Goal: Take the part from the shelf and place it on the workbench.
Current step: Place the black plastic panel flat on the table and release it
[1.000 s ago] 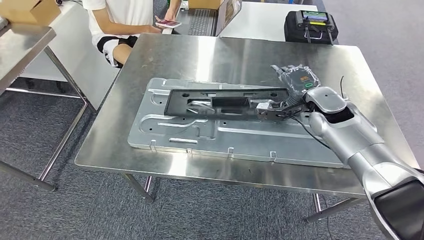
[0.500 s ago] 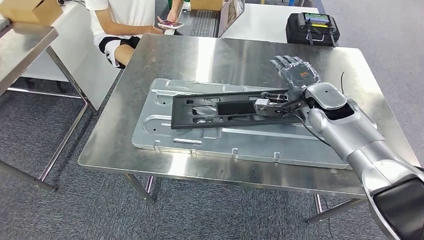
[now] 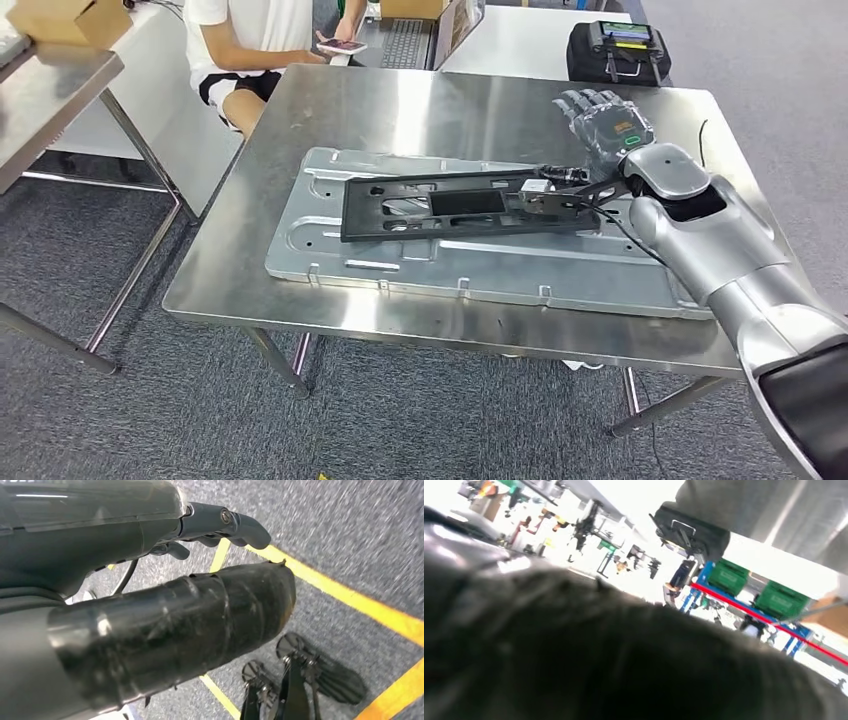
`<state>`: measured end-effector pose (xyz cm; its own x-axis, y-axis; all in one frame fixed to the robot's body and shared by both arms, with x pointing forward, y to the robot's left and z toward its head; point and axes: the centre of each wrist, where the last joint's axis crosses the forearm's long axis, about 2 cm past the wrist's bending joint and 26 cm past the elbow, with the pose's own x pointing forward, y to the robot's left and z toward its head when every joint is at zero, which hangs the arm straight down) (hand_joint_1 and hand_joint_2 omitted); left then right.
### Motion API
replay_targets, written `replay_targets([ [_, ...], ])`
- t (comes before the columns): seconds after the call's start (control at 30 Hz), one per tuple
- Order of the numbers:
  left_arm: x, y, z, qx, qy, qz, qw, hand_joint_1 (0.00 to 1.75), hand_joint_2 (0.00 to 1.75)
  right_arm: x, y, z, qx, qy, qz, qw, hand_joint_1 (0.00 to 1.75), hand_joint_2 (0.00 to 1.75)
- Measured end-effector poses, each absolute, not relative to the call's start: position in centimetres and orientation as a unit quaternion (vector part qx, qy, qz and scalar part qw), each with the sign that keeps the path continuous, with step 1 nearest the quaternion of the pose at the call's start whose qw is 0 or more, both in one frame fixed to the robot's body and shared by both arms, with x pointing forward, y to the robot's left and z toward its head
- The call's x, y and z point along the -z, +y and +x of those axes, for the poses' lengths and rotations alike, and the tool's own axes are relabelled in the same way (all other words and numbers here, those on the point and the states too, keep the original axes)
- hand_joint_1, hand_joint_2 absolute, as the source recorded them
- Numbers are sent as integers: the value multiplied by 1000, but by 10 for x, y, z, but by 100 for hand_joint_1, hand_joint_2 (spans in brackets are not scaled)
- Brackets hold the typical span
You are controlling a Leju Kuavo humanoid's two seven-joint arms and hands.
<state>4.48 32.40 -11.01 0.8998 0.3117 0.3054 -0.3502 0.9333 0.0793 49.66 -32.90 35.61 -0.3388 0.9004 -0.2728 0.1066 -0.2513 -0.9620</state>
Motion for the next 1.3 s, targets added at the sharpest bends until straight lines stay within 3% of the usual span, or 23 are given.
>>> replay_targets([
  [0.43,110,321,48,-170,-147,64,972,0,0,-357,-324,498,-632,-523,-478,314,0,0],
  [0.57,110,319,49,-169,-151,61,972,0,0,-356,-326,498,-632,-521,-479,316,0,175],
  [1.3,110,318,47,-172,-139,69,973,0,0,-347,-342,494,-622,-498,-503,334,0,175],
])
